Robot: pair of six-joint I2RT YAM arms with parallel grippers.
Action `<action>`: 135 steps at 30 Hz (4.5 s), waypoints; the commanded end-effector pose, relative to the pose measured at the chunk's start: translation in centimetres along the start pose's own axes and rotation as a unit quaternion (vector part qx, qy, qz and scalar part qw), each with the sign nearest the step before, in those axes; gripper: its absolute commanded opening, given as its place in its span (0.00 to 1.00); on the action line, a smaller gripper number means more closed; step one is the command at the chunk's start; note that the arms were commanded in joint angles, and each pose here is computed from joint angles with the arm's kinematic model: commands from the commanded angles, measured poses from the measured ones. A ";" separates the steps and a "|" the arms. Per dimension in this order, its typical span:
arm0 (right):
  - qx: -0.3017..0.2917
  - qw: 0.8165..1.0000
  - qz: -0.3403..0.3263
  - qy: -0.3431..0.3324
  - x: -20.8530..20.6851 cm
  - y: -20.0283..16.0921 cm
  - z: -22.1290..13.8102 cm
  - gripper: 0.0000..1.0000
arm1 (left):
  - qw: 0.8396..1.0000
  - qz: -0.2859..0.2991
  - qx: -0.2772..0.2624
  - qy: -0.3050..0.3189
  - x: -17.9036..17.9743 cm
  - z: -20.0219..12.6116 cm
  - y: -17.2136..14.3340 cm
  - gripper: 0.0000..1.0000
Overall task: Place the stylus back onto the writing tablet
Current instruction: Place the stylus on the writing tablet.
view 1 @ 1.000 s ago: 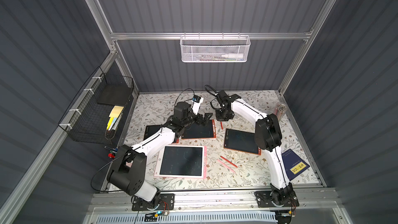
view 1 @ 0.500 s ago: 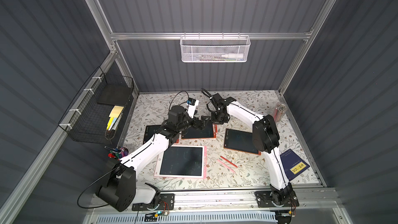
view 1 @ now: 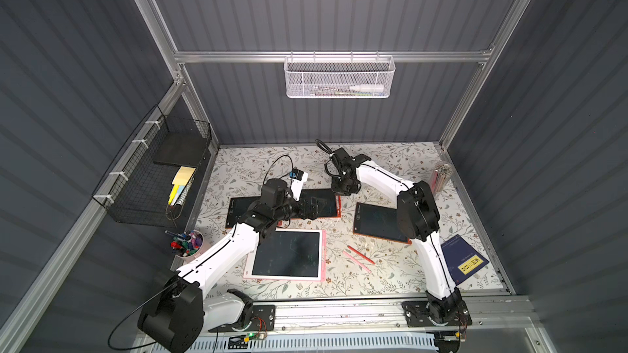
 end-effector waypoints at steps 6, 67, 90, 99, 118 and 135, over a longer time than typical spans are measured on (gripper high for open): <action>0.014 1.000 -0.008 -0.014 0.3 -0.5 2.1 0.15 | 1.000 -0.005 0.022 0.010 0.3 -0.4 -1.7 0.99; -0.062 0.991 -0.091 0.082 1.0 -3.1 -4.1 0.16 | 0.986 0.007 -0.162 -0.030 -3.1 -4.9 5.2 0.99; -0.095 0.981 -0.130 0.105 0.0 -4.4 -5.8 0.07 | 0.985 -0.064 -0.154 0.051 0.2 -1.9 3.5 0.99; -0.099 0.981 -0.129 0.109 0.1 -3.9 -5.3 0.06 | 0.986 -0.062 -0.142 0.056 0.8 -0.9 2.9 0.99; -0.067 0.983 -0.122 0.122 -0.6 -2.5 -4.1 0.00 | 0.984 -0.067 -0.163 0.035 0.8 -1.1 2.0 0.99; -0.052 0.992 -0.097 0.067 -1.3 -1.7 -0.6 0.00 | 0.982 -0.119 -0.129 0.077 3.6 1.3 -2.1 0.99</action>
Point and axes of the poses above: each gripper's point midway between its finger pads, its own z axis out along the fingers, its own x axis along the line the jaws close on, y = z × x, the point moved 8 cm from there along -z, back along the fingers, and after that the axes turned 3 degrees about -z, right-handed, at the moved point
